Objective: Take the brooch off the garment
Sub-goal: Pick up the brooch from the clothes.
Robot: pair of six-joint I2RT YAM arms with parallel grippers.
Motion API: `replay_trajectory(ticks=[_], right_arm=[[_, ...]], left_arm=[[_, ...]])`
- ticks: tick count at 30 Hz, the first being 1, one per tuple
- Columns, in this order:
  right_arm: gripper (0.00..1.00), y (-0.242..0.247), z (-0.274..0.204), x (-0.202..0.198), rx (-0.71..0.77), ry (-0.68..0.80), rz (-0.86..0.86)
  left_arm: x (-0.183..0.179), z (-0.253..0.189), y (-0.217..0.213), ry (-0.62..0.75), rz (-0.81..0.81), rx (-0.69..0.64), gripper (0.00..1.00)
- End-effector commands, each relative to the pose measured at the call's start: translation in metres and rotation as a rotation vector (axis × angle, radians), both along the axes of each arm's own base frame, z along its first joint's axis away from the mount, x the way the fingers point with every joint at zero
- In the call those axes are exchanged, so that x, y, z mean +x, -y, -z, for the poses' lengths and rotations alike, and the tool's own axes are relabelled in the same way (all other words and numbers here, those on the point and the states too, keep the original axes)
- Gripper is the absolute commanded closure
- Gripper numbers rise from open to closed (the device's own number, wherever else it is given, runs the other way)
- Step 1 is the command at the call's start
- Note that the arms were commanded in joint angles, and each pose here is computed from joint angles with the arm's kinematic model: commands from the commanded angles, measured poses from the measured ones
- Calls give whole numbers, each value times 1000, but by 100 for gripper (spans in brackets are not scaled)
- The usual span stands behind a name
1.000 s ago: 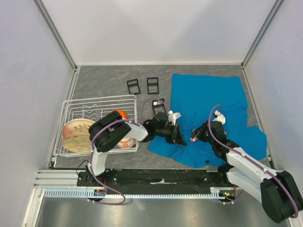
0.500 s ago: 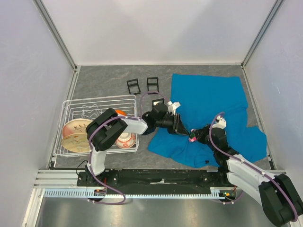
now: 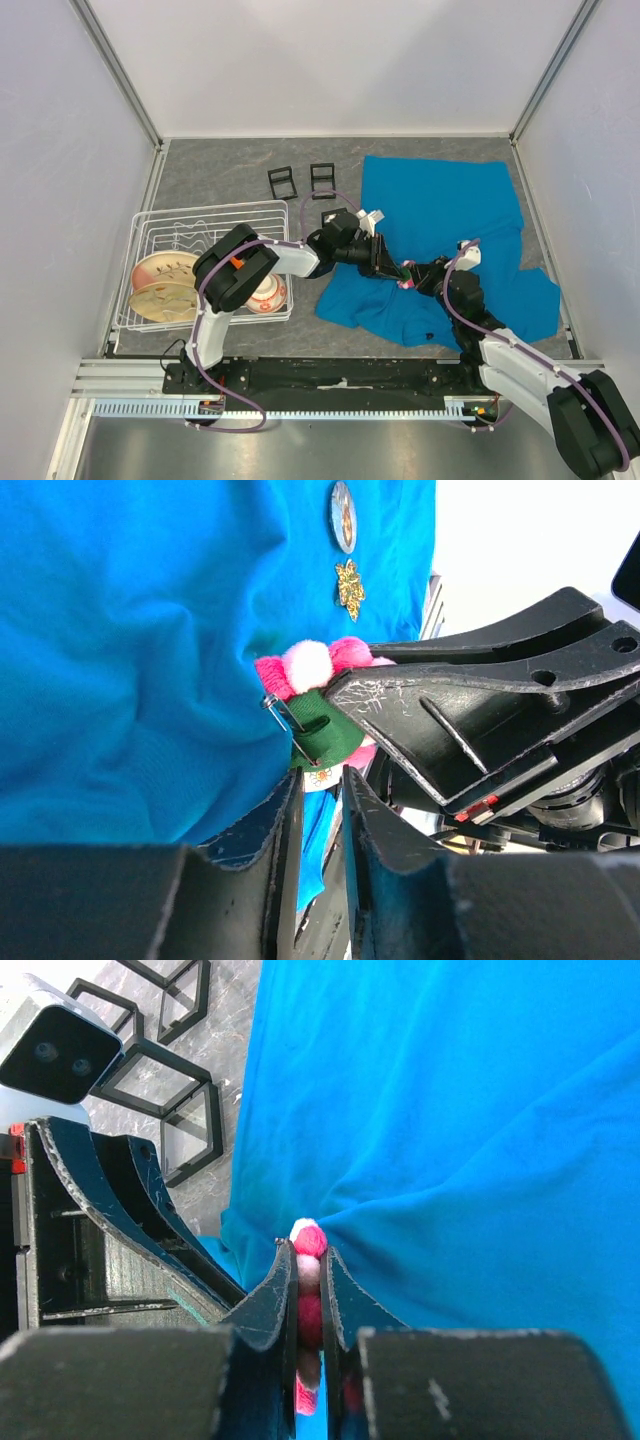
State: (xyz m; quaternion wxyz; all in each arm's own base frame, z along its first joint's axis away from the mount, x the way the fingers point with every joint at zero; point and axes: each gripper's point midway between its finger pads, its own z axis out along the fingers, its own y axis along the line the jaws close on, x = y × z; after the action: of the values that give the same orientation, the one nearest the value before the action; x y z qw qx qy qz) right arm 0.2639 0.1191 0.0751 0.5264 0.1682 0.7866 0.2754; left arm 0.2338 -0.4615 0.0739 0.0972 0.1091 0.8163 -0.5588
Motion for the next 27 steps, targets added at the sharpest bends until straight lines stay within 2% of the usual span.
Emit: replay_trajectory(ticks=[1,3,6,7,10,15,18,24,27], right_arm=[[100,4,0,1,-8,44,12],[100,4,4,2,-6,5,23],[86,2,10,1,-9,-63,18],[79,2,13,0,-7,-90,25],[70,4,22,-4,-49,-189,32],[61,-4,27,-11,-61,-258,-25],[62,-5,27,-10,-68,-263,-36],[73,-6,26,-10,-80,-244,-51],[81,-7,23,-8,-77,-216,-56]], left_arm=[[7,-12,2,-4,-12,-26,70],[8,-7,-2,-6,-15,-15,66],[7,-1,-6,-1,-11,-4,62],[4,3,-8,-7,-6,3,63],[0,16,-14,-12,-6,21,65],[-5,28,-22,-5,-6,50,70],[-9,35,-25,-5,6,70,73],[-9,29,-26,17,15,68,75],[-9,19,-21,7,25,45,72]])
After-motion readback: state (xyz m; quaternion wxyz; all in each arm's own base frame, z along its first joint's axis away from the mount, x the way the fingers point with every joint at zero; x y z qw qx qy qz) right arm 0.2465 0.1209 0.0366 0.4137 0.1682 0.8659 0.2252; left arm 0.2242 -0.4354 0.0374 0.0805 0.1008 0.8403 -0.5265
